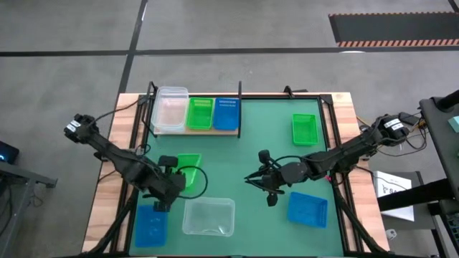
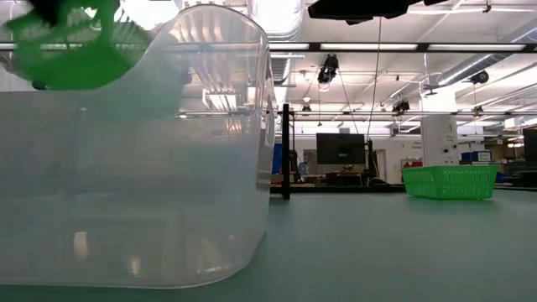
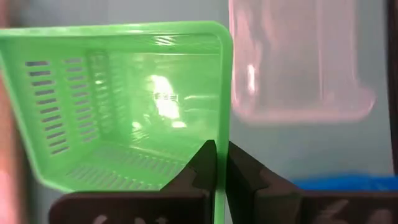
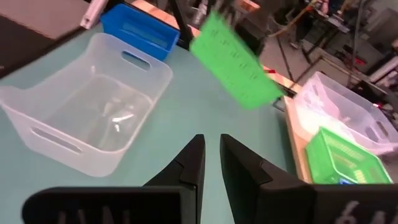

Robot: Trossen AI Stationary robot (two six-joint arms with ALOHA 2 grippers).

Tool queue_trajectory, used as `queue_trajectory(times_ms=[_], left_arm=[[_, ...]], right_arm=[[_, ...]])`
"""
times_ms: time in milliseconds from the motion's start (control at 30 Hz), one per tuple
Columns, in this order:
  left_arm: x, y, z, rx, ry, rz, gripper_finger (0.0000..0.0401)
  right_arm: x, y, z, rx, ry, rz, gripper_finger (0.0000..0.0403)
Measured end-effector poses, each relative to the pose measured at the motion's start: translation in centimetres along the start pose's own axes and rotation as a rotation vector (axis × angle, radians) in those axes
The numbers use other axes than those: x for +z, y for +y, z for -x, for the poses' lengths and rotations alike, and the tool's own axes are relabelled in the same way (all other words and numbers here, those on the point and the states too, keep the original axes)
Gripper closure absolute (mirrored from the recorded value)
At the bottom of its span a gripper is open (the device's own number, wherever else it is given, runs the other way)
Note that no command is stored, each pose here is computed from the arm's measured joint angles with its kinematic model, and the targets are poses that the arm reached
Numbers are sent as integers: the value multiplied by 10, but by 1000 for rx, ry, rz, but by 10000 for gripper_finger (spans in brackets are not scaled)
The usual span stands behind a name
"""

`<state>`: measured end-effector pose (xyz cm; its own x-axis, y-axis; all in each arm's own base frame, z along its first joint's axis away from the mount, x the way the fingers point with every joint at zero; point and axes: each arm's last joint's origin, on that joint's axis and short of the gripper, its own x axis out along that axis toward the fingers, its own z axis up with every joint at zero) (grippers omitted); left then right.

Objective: Stack baskets on shelf by color
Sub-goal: Stack the left green bin on top of the other green bin on the shelf

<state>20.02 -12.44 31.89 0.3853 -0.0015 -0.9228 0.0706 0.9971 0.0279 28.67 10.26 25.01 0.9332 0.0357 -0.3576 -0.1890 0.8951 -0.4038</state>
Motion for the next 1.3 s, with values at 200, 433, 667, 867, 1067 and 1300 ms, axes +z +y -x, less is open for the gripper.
queue_trajectory(times_ms=[200,433,667,867,1067,1300], left_arm=[[28,14,37,157,-201,-167,400],[44,67,34,328,-151,-218,401],[50,136,17,452,3,-147,401],[53,184,-7,465,136,-55,401],[54,213,-35,464,243,13,401],[58,218,-55,437,307,-31,401]], right_arm=[[-3,-1,6,8,47,-29,360],[-2,-5,17,18,75,-95,360],[-8,-4,20,32,144,-141,360],[-12,-3,21,38,183,-157,360],[-13,-2,21,41,199,-152,360],[-14,-2,22,42,205,-150,360]])
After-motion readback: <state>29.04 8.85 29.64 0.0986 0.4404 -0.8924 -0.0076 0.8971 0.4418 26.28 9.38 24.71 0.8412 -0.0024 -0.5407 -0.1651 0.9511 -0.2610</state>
